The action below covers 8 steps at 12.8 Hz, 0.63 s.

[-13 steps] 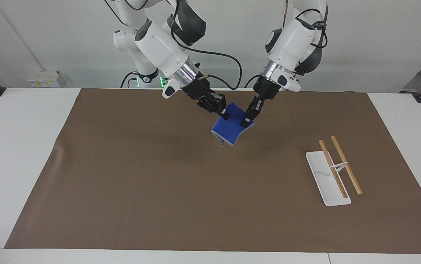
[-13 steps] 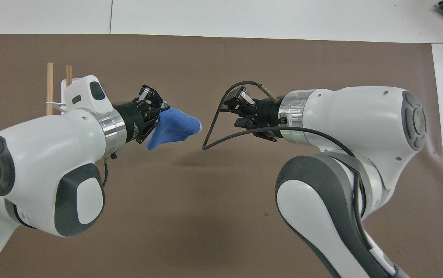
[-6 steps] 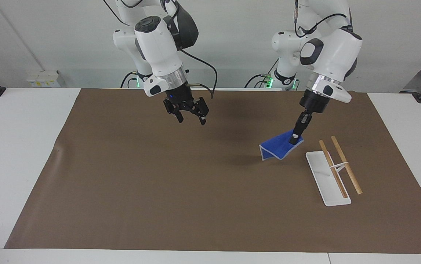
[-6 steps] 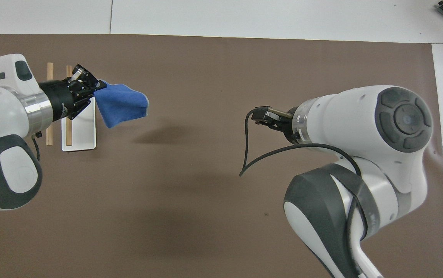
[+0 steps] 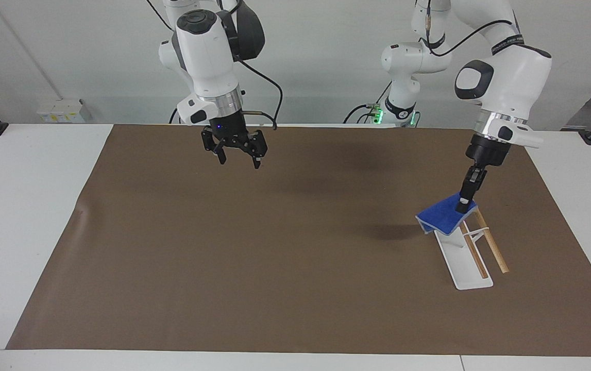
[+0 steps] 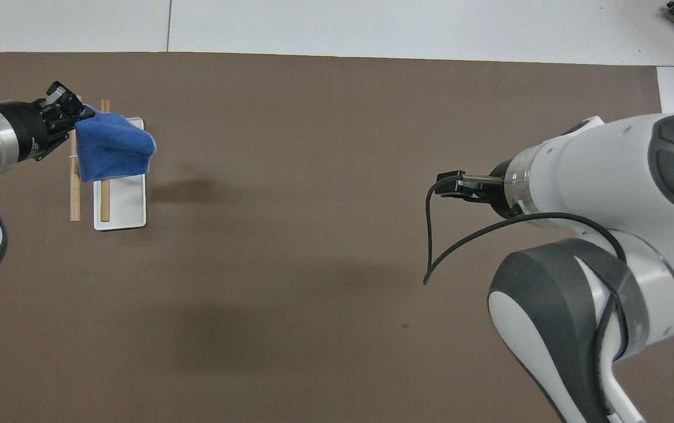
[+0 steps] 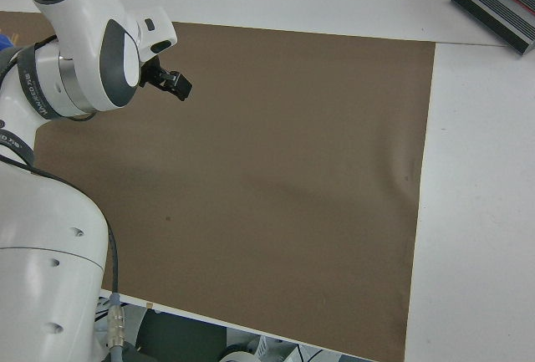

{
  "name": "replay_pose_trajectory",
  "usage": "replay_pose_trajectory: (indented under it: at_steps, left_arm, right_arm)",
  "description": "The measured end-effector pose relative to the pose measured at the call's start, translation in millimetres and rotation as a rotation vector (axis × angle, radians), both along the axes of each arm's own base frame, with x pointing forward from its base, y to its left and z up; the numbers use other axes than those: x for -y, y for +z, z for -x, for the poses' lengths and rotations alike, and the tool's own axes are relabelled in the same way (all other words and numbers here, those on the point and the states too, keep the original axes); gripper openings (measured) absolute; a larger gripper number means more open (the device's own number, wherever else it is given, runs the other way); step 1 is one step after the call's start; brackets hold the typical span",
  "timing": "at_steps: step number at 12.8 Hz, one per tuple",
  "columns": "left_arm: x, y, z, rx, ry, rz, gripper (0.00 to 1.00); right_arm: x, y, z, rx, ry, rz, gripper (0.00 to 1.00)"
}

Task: Right arm passes towel to left arm to hang
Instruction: 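Carry the towel with the left gripper over the wooden sticks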

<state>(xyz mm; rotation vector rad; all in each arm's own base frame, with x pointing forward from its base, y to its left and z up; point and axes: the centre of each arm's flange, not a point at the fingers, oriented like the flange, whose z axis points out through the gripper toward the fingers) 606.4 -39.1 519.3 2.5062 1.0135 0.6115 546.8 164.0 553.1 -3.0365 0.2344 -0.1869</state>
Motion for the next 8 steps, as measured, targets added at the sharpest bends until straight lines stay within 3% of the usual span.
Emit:
replay_pose_trajectory:
  at_steps: [3, 8]
  left_arm:
    - [-11, -16, -7, -0.019, -0.003, -0.014, 0.02]
    - [18, -40, -10, -0.050, 0.009, 0.014, 0.02]
  right_arm:
    - [15, 3, -2.3, -0.005, 0.050, 0.013, 1.00]
    - [33, 2, -5.6, -0.016, 0.040, 0.018, 1.00]
